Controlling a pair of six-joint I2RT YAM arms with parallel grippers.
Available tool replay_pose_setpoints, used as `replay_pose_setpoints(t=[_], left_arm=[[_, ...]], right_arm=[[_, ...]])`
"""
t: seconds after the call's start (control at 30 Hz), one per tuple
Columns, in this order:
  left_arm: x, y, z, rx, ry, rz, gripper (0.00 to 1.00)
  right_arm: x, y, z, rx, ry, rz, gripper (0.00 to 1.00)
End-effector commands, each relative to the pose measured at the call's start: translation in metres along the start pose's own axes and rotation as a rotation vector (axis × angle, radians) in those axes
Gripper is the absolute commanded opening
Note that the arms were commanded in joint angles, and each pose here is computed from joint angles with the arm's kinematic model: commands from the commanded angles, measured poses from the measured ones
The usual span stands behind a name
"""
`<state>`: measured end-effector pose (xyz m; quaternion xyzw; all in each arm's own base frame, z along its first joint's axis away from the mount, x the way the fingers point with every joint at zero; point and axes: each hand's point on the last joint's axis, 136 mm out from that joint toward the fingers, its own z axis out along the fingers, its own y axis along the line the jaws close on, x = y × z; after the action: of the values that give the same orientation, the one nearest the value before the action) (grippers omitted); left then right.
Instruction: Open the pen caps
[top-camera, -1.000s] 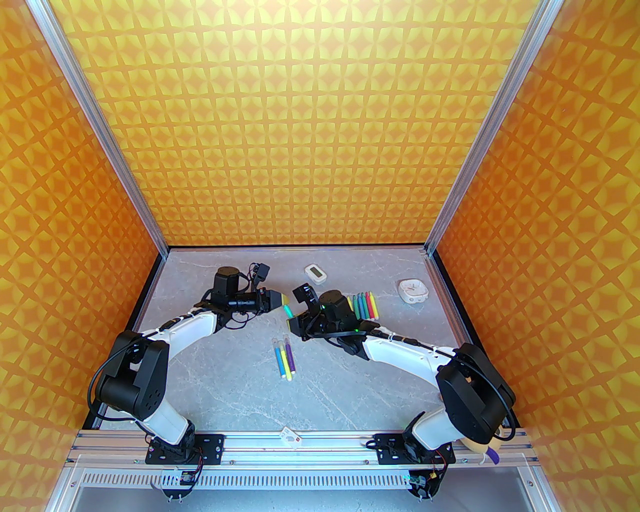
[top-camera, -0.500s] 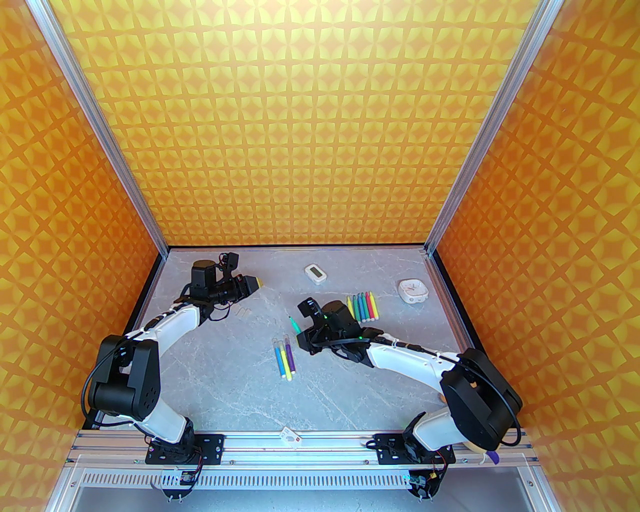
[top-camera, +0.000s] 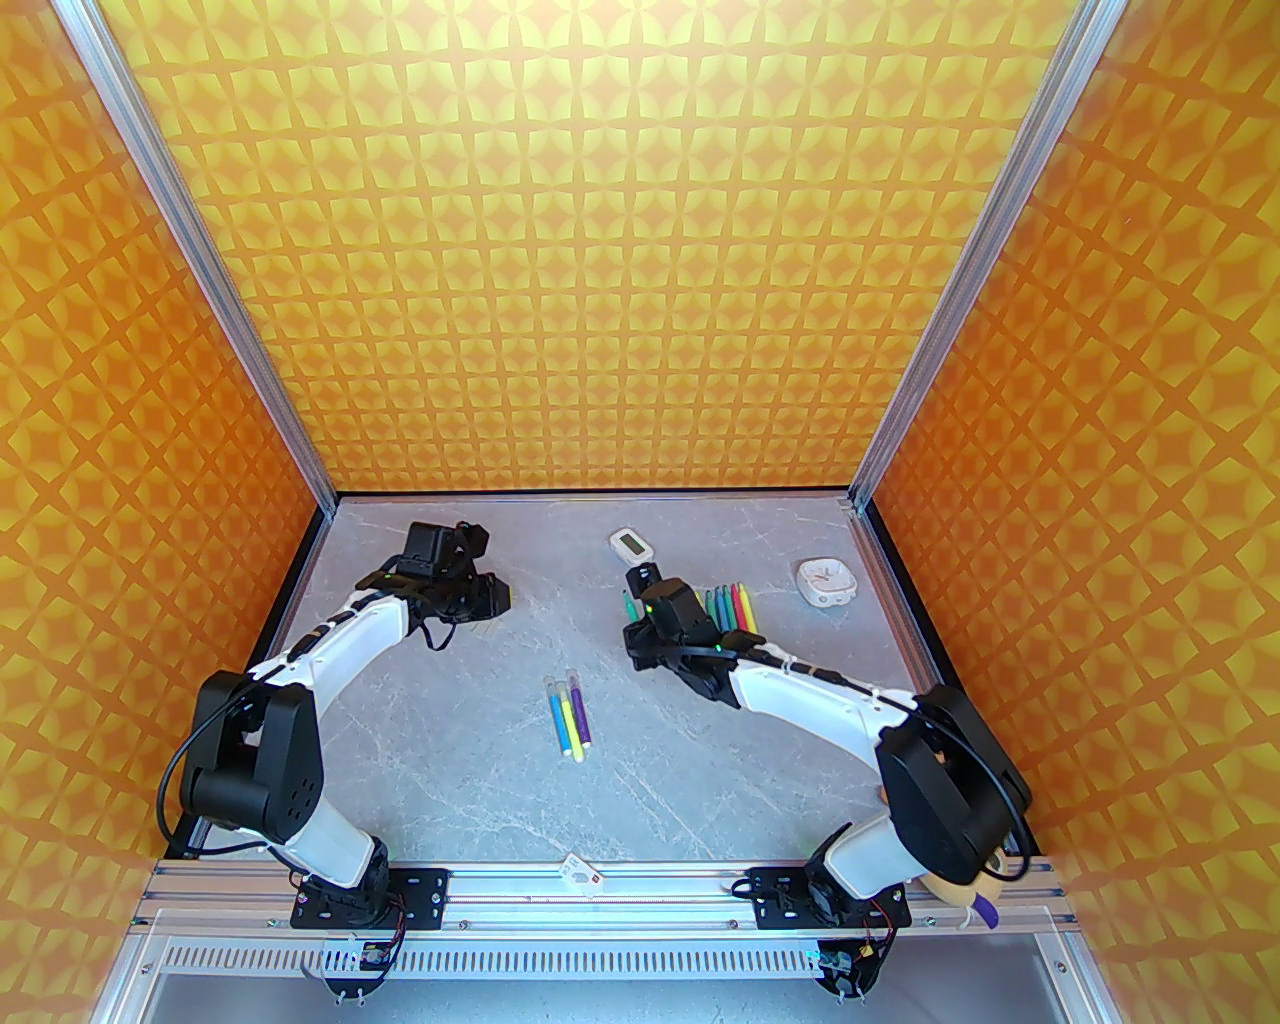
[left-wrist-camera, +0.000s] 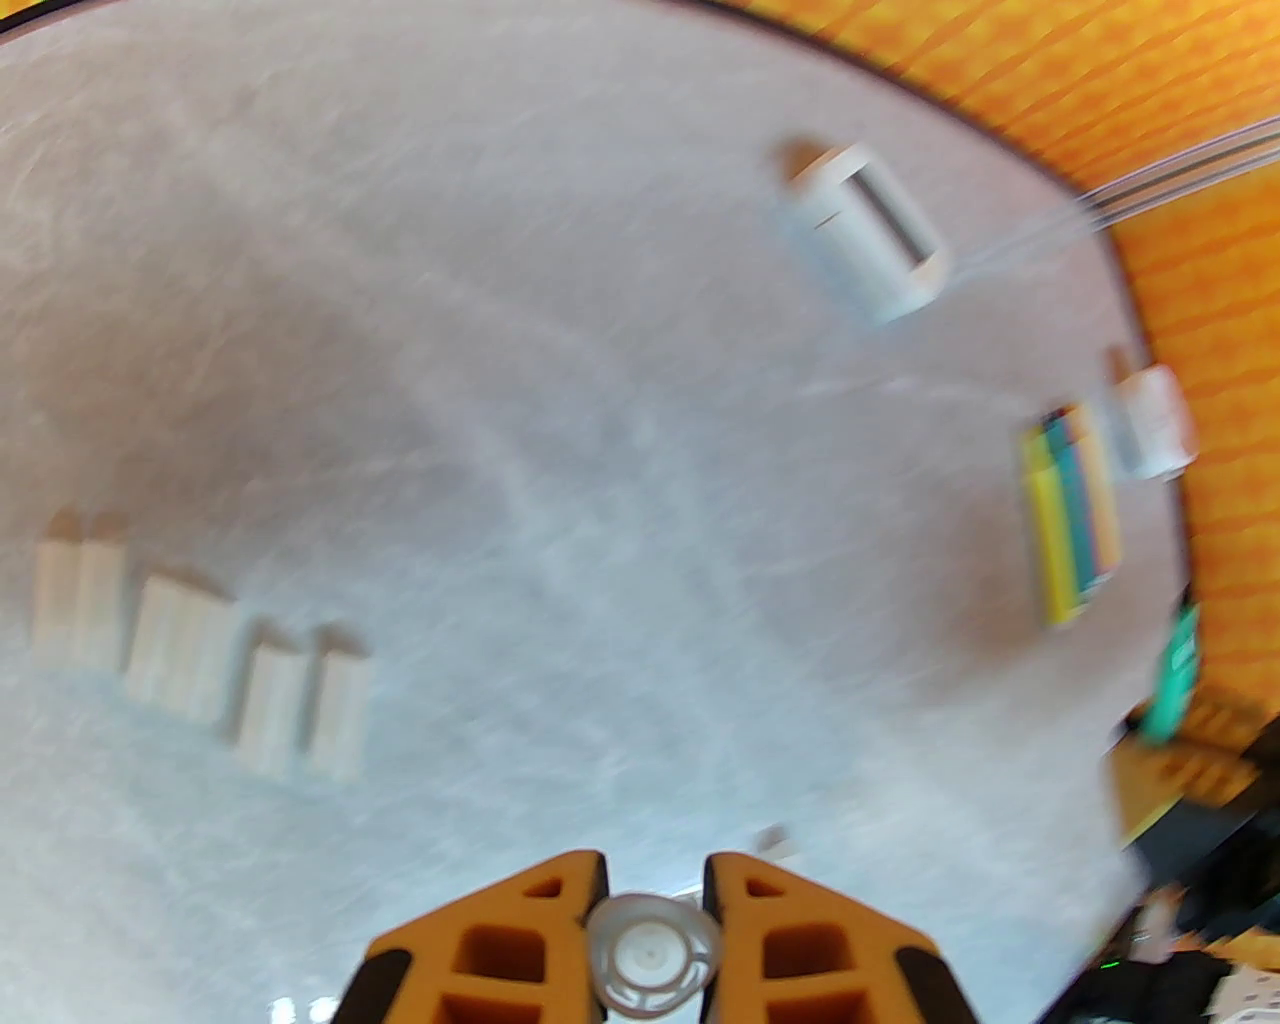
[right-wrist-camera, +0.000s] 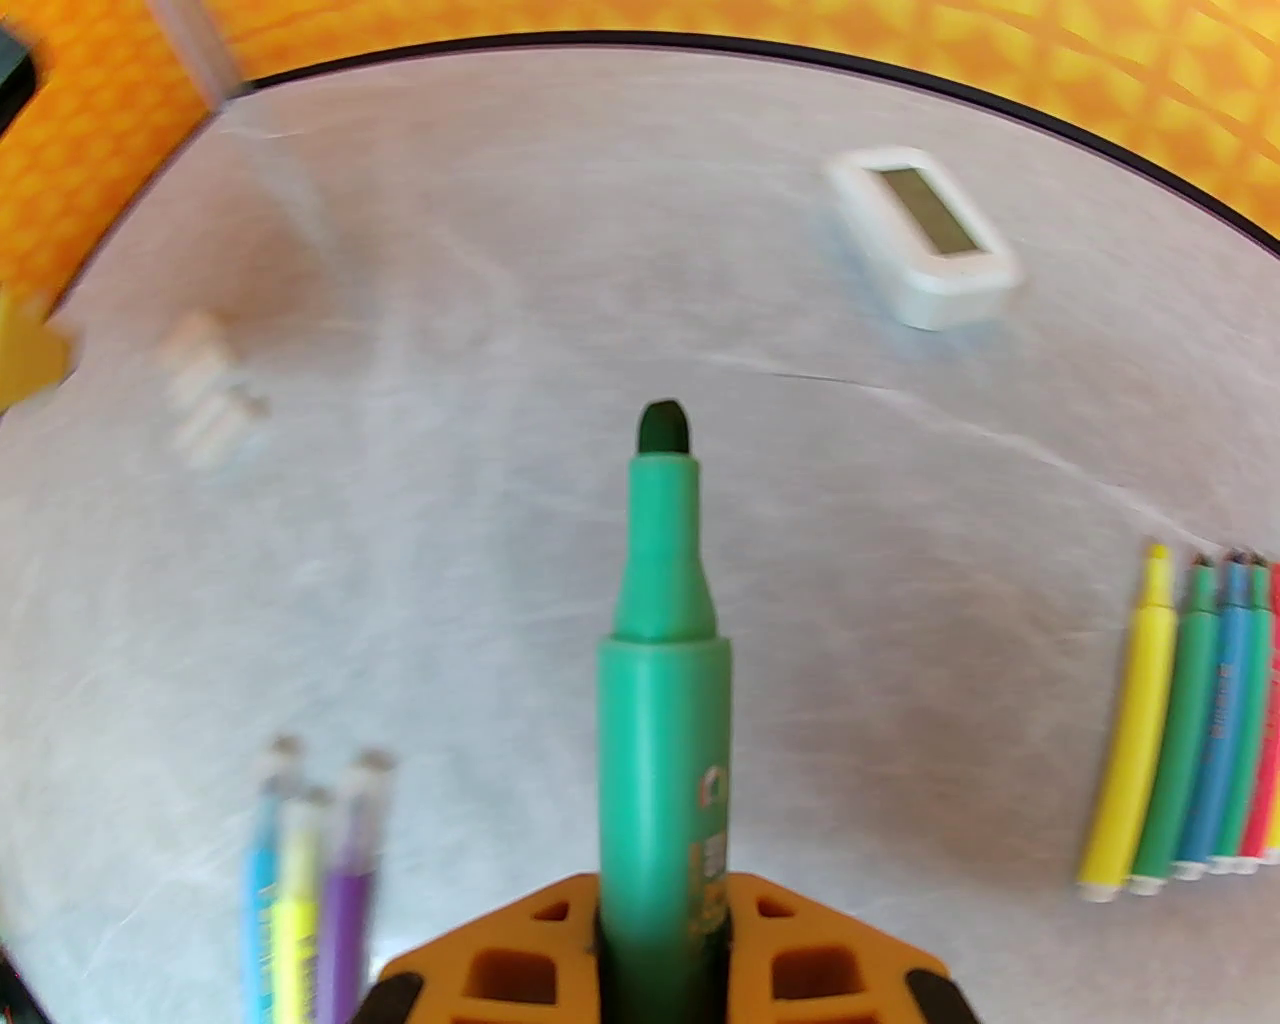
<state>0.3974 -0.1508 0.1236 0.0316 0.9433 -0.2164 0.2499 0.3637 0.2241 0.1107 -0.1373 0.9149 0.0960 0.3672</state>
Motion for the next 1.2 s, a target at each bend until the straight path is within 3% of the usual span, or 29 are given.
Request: replay_pose_setpoints(t=[0.0, 0.37, 0.83, 1.17], left_arm=[[0.019, 0.019, 0.008, -0.138, 0.098, 0.077, 0.0], [0.039, 0.032, 0.037, -0.229, 0.219, 0.165, 0.0], [0.041, 0.041, 0.058, -0.283, 0.272, 0.202, 0.0], [0.043, 0.045, 0.068, -0.301, 0.302, 0.206, 0.06]], right_arm=[[0.004, -0.026, 0.009, 0.104, 0.052, 0.026, 0.0], [0.009, -0.062, 0.029, 0.213, 0.124, 0.039, 0.0], [0.017, -0.083, 0.049, 0.27, 0.179, 0.045, 0.0], [0.022, -0.1, 0.06, 0.327, 0.214, 0.061, 0.0]])
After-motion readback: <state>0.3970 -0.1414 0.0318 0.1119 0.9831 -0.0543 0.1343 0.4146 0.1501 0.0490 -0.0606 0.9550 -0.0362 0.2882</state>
